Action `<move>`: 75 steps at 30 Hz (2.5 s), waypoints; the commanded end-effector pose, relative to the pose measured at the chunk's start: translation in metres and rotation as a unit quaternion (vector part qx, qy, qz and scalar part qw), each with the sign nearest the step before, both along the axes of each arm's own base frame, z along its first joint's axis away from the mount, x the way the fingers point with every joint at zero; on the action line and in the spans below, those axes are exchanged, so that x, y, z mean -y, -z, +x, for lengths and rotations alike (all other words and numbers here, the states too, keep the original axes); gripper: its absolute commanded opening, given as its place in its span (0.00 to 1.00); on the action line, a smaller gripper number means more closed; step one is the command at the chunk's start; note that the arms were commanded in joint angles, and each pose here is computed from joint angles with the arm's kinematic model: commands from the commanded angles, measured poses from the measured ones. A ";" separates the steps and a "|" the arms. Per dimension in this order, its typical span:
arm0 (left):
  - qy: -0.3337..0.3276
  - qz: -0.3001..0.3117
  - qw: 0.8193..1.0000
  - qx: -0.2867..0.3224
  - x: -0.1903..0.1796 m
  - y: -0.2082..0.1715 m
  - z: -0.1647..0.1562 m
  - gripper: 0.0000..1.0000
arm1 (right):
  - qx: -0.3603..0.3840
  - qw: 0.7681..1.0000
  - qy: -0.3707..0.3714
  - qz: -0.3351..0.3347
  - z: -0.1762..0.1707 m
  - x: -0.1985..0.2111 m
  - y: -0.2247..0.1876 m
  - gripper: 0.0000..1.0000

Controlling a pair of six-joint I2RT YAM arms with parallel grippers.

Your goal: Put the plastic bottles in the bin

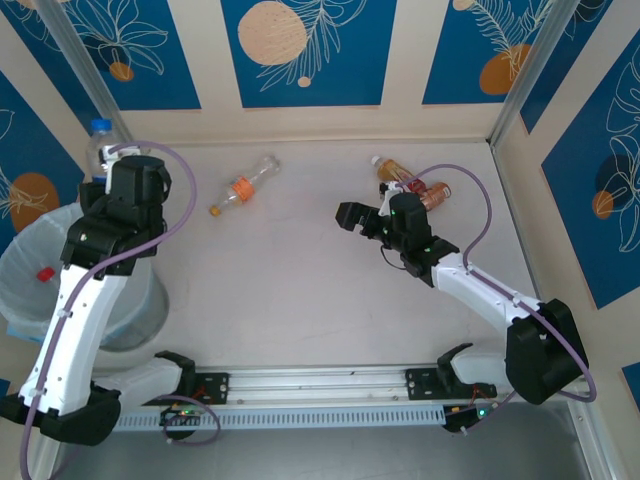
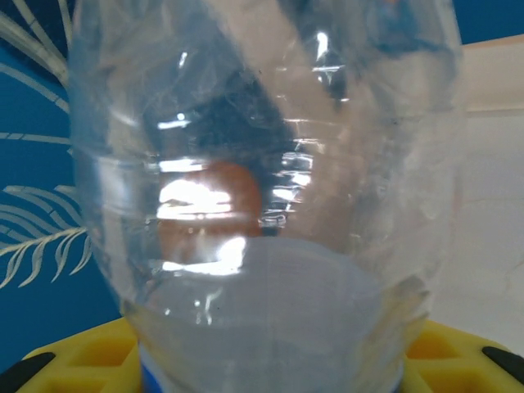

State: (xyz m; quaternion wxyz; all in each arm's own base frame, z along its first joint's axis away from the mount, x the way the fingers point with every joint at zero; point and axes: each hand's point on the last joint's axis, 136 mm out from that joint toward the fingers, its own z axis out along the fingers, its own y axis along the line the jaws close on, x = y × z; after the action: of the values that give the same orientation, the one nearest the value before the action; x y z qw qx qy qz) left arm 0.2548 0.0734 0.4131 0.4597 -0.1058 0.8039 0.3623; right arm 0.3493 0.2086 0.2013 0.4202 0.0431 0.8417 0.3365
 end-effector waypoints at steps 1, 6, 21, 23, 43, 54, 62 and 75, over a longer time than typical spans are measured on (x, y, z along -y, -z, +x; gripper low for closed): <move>-0.048 -0.010 0.999 -0.019 -0.027 0.012 -0.020 0.48 | 0.032 0.999 -0.001 -0.002 0.004 -0.002 -0.016 0.99; -0.095 -0.028 0.994 -0.036 -0.065 0.033 -0.020 0.47 | 0.042 0.999 -0.016 -0.005 0.006 -0.008 -0.025 0.99; -0.252 0.011 0.966 0.056 -0.167 0.019 -0.027 0.43 | 0.047 0.998 -0.026 -0.009 0.003 -0.010 -0.018 0.99; -0.253 0.023 0.965 0.062 -0.175 0.022 -0.027 0.43 | 0.052 0.998 -0.027 -0.014 0.002 -0.009 -0.020 0.99; -0.226 -0.005 0.970 0.089 -0.176 0.045 -0.029 0.92 | 0.055 0.998 -0.023 -0.032 0.005 -0.005 -0.015 0.99; -0.176 -0.087 0.974 0.111 -0.151 0.031 -0.019 0.99 | 0.048 0.998 -0.020 -0.027 0.006 -0.006 -0.017 0.99; -0.104 -0.171 0.974 0.102 -0.111 0.039 0.003 0.99 | 0.031 0.999 -0.017 -0.024 0.001 -0.005 -0.013 0.99; 0.068 -0.224 0.968 0.090 0.015 0.037 0.058 0.99 | 0.035 0.999 0.002 -0.024 -0.004 0.005 -0.008 0.99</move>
State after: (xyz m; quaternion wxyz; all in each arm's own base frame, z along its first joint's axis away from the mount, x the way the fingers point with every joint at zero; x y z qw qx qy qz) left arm 0.3083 0.0756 0.3691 0.5063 -0.1826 0.8287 0.1537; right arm 0.3471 0.2052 0.2010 0.4337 0.0216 0.8443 0.3140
